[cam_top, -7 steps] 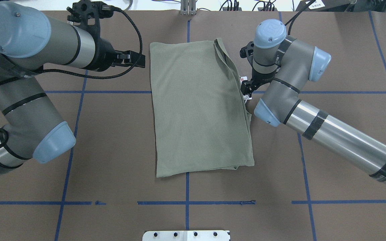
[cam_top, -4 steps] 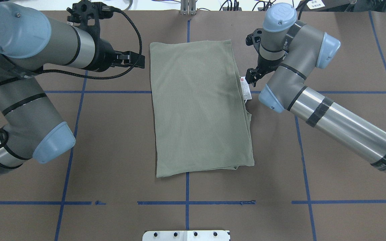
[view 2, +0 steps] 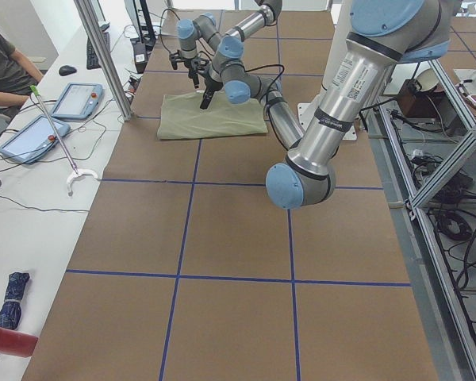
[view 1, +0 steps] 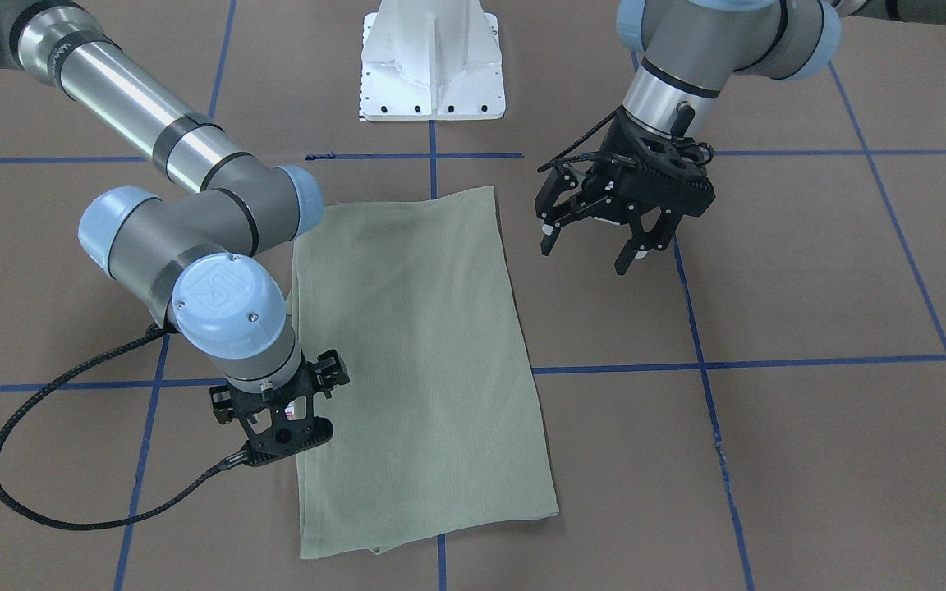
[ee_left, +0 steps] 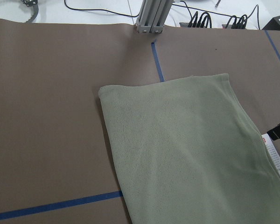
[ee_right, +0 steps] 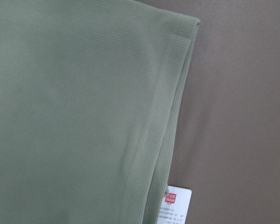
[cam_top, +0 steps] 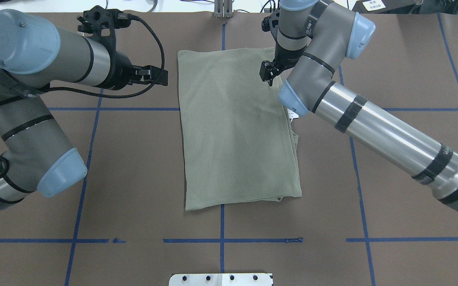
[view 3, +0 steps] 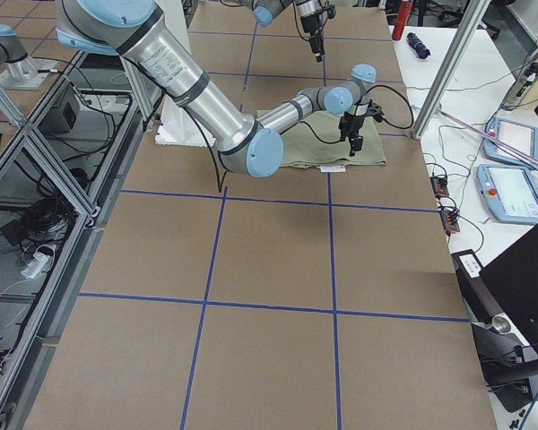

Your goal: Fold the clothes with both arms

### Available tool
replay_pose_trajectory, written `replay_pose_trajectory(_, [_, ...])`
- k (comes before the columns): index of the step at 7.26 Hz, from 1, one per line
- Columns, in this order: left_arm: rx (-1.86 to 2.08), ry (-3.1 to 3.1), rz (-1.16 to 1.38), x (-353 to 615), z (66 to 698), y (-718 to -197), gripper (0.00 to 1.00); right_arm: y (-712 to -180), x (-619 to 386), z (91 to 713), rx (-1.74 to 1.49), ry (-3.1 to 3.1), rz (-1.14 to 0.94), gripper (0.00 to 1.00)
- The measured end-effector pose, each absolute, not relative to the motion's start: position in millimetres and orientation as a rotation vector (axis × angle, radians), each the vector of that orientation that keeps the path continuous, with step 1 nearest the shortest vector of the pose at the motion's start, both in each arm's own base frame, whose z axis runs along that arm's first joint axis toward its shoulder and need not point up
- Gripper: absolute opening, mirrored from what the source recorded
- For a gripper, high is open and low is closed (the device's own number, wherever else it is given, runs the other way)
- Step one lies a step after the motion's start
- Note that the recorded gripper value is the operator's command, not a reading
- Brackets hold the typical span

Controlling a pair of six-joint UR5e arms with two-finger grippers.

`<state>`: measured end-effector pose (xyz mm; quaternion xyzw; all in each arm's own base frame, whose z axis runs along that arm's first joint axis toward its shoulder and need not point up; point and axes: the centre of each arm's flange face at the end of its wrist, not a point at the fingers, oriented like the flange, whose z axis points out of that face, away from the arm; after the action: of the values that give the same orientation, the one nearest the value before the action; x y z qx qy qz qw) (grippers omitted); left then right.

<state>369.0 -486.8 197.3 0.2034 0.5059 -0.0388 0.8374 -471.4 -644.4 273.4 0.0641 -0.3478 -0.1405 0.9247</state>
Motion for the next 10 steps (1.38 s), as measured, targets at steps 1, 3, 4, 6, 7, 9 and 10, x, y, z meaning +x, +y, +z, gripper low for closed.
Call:
replay_pose_trajectory(1, [0.325, 1.119, -0.148, 393, 213, -462, 1.00, -603, -460, 274, 0.132, -0.767, -0.266, 1.00])
replay_pose_trajectory(3, [0.145, 1.177, -0.288, 461, 238, -388, 1.00, -524, -433, 270, 0.123, -0.848, -0.212, 1.00])
replay_pose_trajectory(4, [0.065, 1.158, -0.339, 491, 241, -352, 0.99, -502, -429, 265, 0.109, -0.873, -0.183, 1.00])
replay_pose_trajectory(6, [-0.046, 1.032, -0.377, 540, 235, -306, 0.99, -486, -432, 260, 0.088, -0.893, -0.153, 1.00])
replay_pose_trajectory(7, [-0.057, 0.982, -0.387, 558, 242, -300, 0.96, -483, -434, 261, 0.084, -0.892, -0.152, 1.00])
replay_pose_trajectory(9, [-0.049, 0.933, -0.400, 582, 250, -304, 0.89, -482, -438, 263, 0.079, -0.888, -0.153, 1.00])
replay_pose_trajectory(10, [-0.047, 0.932, -0.401, 585, 248, -305, 0.82, -482, -439, 264, 0.079, -0.887, -0.152, 1.00])
